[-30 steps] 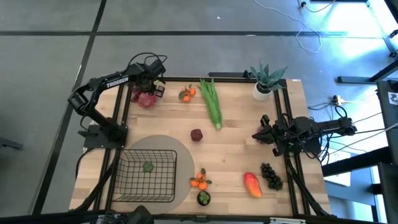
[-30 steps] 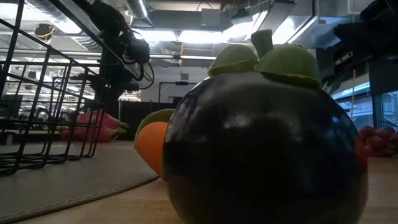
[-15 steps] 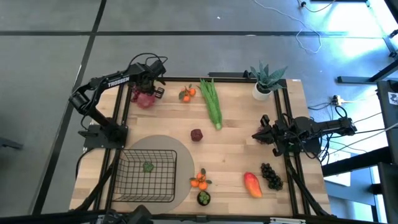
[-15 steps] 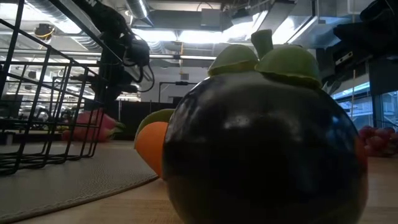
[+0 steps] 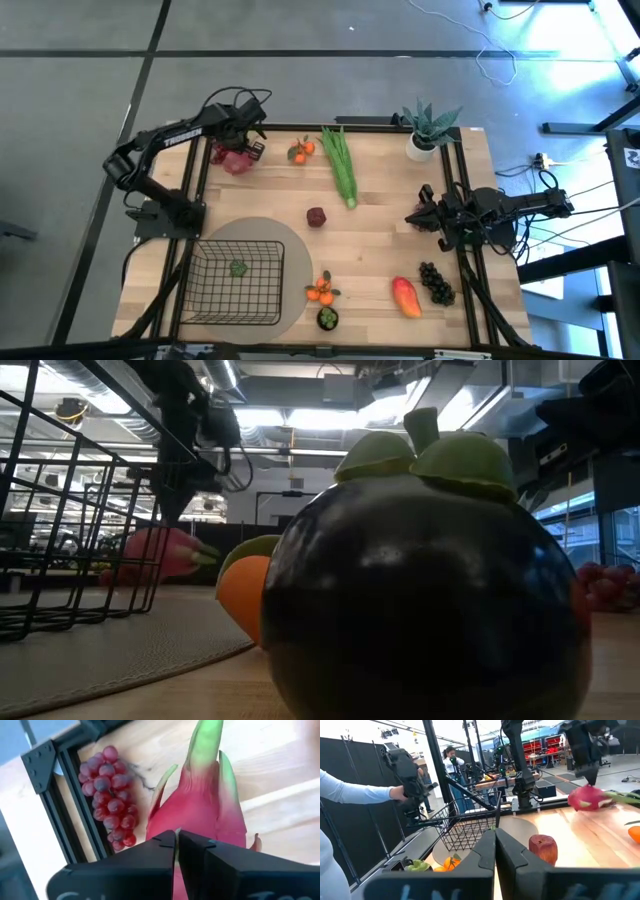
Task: Build produce basket
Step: Put the pink dragon fruit into the black wire basket
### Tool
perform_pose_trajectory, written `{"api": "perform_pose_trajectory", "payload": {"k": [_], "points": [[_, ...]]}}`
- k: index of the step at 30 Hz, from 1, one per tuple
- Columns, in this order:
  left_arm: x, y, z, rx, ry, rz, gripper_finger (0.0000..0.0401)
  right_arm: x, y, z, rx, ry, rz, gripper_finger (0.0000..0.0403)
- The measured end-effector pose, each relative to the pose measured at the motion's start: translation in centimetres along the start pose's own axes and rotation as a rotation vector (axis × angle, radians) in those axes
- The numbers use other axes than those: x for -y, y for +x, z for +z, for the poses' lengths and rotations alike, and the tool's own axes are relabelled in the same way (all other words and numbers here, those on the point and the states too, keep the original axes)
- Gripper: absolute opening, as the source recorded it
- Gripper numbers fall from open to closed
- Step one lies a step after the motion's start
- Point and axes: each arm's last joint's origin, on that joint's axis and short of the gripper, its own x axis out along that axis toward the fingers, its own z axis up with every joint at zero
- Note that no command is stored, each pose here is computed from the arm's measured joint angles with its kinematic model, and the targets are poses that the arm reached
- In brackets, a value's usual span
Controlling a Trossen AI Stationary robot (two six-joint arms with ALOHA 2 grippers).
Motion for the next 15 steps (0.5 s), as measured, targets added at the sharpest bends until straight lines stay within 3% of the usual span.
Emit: {"api": "perform_pose_trajectory", "payload": {"k": [7,15], "points": [[0.0,-5.5,-2.3,0.172,0.008,-0.12,0.0,0.0,0.0,-0.1,-0.008,0.001,-0.002,0.0],[-0.4,-11.6,-6.8,0.36,0.059,-0.34,0.0,0.0,0.0,-0.1,-0.008,-0.015,-0.002,0.0]]}}
